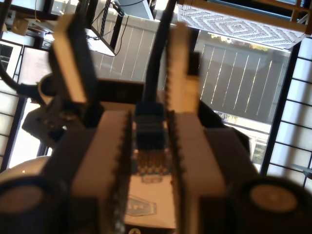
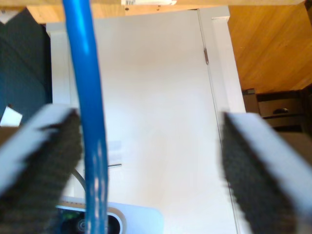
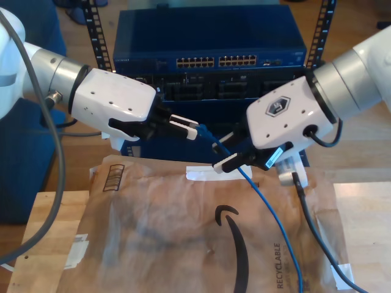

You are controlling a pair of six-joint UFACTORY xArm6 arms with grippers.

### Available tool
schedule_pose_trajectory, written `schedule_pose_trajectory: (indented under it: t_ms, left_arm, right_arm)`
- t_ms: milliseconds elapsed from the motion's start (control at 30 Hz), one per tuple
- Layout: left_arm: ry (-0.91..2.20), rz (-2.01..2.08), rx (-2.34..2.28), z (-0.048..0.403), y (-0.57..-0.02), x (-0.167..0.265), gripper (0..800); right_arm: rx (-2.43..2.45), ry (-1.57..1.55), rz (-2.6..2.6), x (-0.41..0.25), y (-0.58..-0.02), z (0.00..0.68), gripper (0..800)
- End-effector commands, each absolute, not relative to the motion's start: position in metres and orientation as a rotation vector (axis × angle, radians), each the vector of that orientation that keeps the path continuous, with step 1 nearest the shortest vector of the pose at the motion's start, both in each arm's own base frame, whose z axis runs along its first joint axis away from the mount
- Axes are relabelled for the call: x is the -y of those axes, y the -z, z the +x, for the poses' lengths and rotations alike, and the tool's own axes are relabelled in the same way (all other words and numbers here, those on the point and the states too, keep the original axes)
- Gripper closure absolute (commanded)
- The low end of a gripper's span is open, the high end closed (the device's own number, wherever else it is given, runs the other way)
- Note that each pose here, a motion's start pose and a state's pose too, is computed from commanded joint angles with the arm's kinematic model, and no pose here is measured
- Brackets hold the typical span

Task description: Grab the cable and plug it in

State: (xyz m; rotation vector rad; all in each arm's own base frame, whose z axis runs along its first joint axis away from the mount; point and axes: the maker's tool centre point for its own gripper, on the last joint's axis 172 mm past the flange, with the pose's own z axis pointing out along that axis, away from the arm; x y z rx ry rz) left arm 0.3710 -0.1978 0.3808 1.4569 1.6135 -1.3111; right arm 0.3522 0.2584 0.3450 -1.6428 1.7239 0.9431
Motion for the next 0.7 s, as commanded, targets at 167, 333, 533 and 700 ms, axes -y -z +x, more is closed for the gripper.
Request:
schedule_pose_trajectory:
  t_ms: [167,333,533,700]
  left_arm:
    - [1.385,1.482,-1.587,0.356,-0.387,0.201,784]
    - [1.481,1.483,-1.577,0.342,-0.390,0.201,793]
    - [1.785,1.213,-1.646,0.348,-0.393,0.171,794]
    - [1.945,1.124,-1.601,0.345,-0.402,0.162,797]
  right_arm:
    - [-1.715,-0.850,-1.606,-0.251,-0.356,0.359,4]
    - [-1.640,-0.770,-1.614,-0.249,-0.392,0.346,4]
    - [-1.560,-0.432,-1.472,-0.214,-0.436,0.365,4]
    - [-1.476,-0.356,-1.511,-0.214,-0.446,0.360,4]
